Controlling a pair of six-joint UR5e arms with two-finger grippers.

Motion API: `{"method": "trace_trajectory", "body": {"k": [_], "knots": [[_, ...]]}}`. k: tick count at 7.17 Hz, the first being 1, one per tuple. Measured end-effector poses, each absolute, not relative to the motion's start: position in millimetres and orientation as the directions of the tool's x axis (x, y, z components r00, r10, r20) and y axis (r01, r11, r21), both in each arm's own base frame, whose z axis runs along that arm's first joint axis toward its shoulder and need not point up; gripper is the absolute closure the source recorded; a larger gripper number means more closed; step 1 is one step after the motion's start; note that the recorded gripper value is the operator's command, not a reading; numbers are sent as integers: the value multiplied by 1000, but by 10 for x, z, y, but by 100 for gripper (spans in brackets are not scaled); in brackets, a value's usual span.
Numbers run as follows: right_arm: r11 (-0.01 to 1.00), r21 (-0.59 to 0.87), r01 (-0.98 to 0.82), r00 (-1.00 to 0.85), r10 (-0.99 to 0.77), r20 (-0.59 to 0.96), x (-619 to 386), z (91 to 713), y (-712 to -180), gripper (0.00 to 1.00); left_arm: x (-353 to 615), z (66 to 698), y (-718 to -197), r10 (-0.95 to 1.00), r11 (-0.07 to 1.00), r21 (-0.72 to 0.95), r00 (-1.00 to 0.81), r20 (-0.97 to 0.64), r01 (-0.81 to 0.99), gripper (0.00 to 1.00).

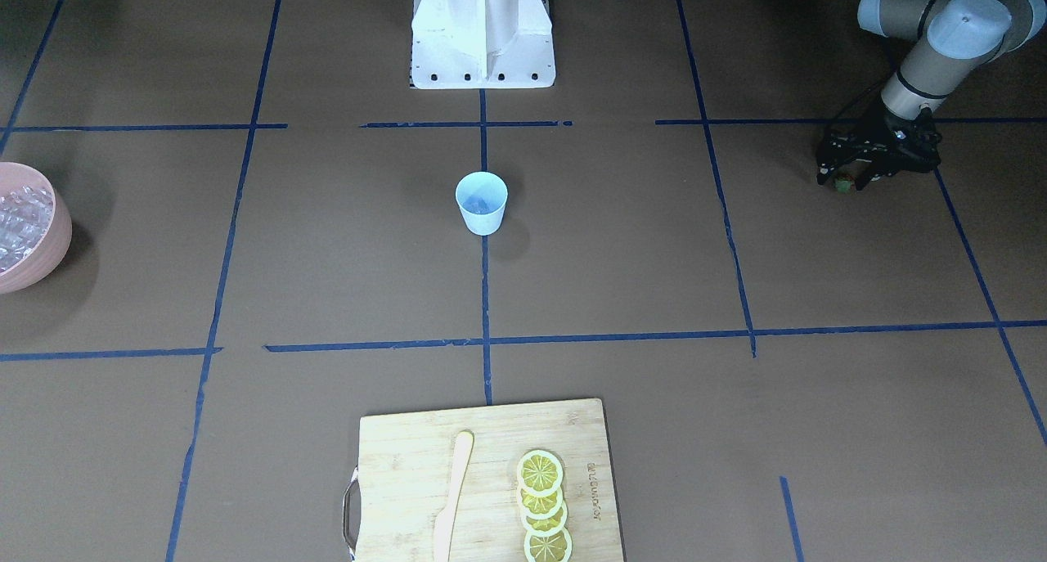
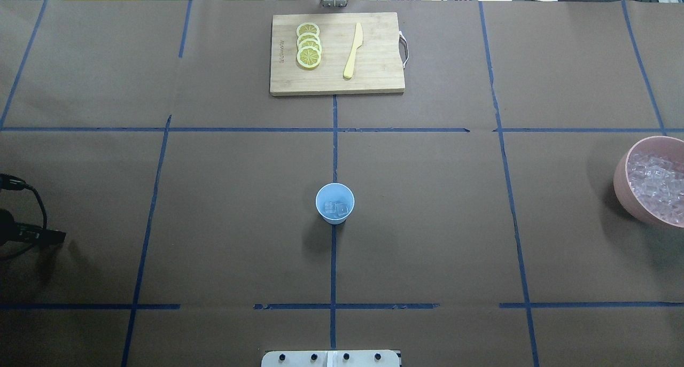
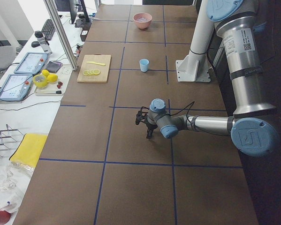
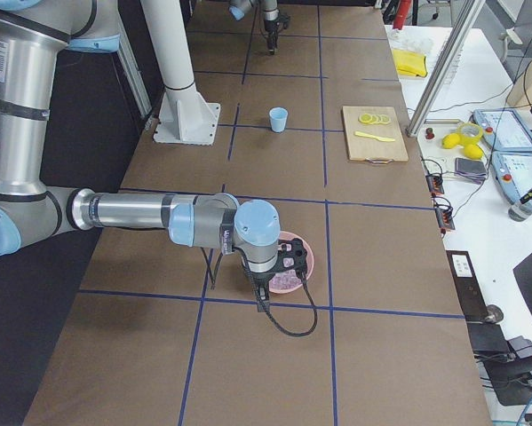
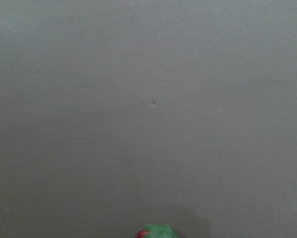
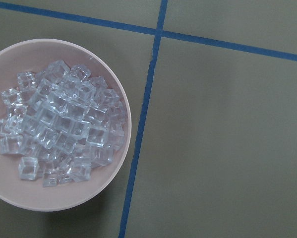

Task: Put ice and strawberries in cup
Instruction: 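Close the left gripper on the strawberry and lift it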

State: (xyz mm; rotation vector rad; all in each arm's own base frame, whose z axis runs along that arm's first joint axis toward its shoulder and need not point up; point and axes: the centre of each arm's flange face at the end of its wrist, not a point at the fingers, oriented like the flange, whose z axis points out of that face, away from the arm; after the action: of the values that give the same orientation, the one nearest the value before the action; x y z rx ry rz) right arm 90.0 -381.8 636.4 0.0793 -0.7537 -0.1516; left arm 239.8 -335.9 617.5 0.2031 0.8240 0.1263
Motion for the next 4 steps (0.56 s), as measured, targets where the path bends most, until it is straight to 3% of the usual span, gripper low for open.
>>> {"method": "trace_trajectory", "body": {"k": [4], "knots": [[985,131,109,720,-169,674,901,6336,-3821,1,2234,5861,-3248,217,964,264,653,-726,-26,99]]}}
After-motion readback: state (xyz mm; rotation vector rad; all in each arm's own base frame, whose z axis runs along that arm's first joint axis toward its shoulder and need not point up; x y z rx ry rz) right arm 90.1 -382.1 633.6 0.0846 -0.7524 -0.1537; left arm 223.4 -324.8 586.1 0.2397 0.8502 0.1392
